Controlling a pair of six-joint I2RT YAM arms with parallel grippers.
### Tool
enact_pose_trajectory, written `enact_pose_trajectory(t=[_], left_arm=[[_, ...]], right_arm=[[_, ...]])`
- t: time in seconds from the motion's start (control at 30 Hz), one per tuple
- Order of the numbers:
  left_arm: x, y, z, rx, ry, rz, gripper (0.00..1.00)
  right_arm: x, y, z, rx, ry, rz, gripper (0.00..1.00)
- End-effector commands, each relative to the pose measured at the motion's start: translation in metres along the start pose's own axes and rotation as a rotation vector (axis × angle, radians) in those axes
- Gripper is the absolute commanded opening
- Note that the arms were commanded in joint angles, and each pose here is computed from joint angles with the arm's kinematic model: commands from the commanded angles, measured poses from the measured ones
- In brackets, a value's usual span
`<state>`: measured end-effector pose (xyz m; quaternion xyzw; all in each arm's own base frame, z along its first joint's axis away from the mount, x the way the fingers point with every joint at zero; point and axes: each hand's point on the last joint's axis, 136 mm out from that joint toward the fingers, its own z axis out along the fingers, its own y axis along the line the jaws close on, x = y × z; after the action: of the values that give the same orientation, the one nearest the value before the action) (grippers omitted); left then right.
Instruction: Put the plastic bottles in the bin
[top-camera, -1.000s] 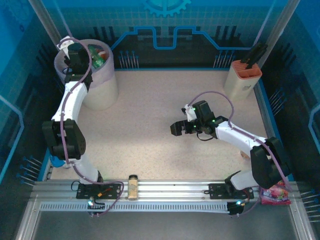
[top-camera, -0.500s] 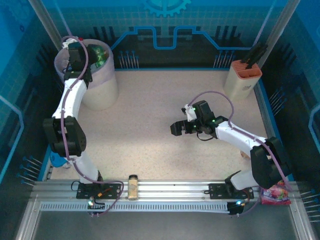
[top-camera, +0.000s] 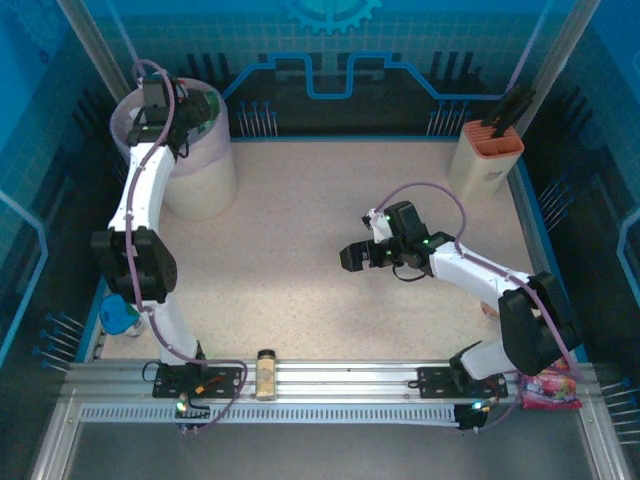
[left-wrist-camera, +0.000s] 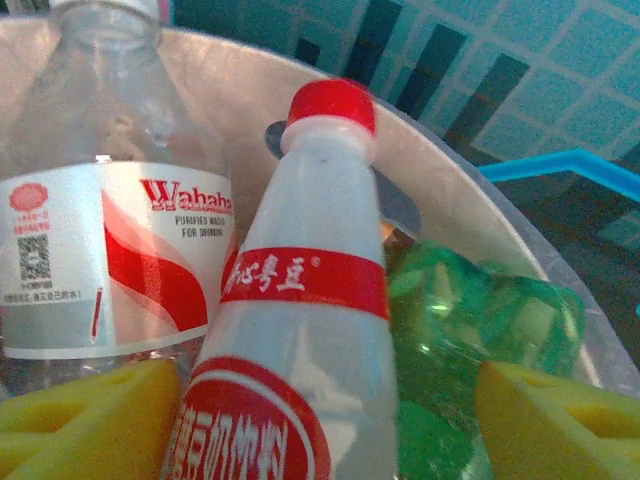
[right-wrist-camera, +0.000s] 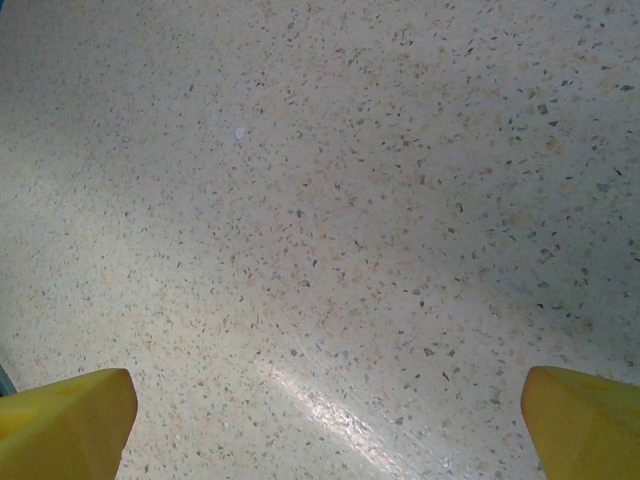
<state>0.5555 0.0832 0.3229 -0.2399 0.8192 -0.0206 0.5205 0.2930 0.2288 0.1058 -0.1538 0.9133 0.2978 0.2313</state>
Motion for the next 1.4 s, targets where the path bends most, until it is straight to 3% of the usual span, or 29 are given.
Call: enact_pose_trajectory(t=[0.0, 0.3, 0.5, 0.67, 0.87, 1.07, 1.2, 1.37], left_arm=[[-0.024, -0.005, -0.024, -0.01, -0.033, 0.052, 0.85], [-0.059, -0.011, -0.063, -0.006, -0.1, 0.124, 0.99], [-0.071, -0.035, -0.139, 0.074, -0.195, 0.214, 0.99], [-0.005, -0.068, -0.181, 0.119, -0.17, 0.382, 0.99], [0.097, -0.054, -0.192, 0.2, -0.08, 0.34, 0.99], [0.182, -0.012, -0.167, 0.164, -0.019, 0.327, 0.99], [0.219, 0.019, -0.142, 0.063, -0.032, 0.367, 0.99], [0.25, 0.032, -0.109, 0.025, -0.025, 0.419, 0.99]], right_arm=[[-0.002, 0.011, 0.002, -0.034, -0.004, -0.017, 1.0], [-0.013, 0.013, -0.002, -0.026, -0.025, -0.045, 1.0], [-0.049, 0.011, -0.03, 0.05, -0.108, -0.122, 1.0], [-0.078, -0.02, -0.054, 0.153, -0.191, -0.097, 1.0], [-0.095, -0.068, -0.089, 0.307, -0.23, -0.062, 1.0], [-0.087, -0.122, -0.109, 0.545, -0.325, -0.105, 1.0], [-0.069, -0.155, -0.115, 0.64, -0.396, -0.064, 1.0], [-0.052, -0.192, -0.113, 0.701, -0.411, 0.019, 1.0]])
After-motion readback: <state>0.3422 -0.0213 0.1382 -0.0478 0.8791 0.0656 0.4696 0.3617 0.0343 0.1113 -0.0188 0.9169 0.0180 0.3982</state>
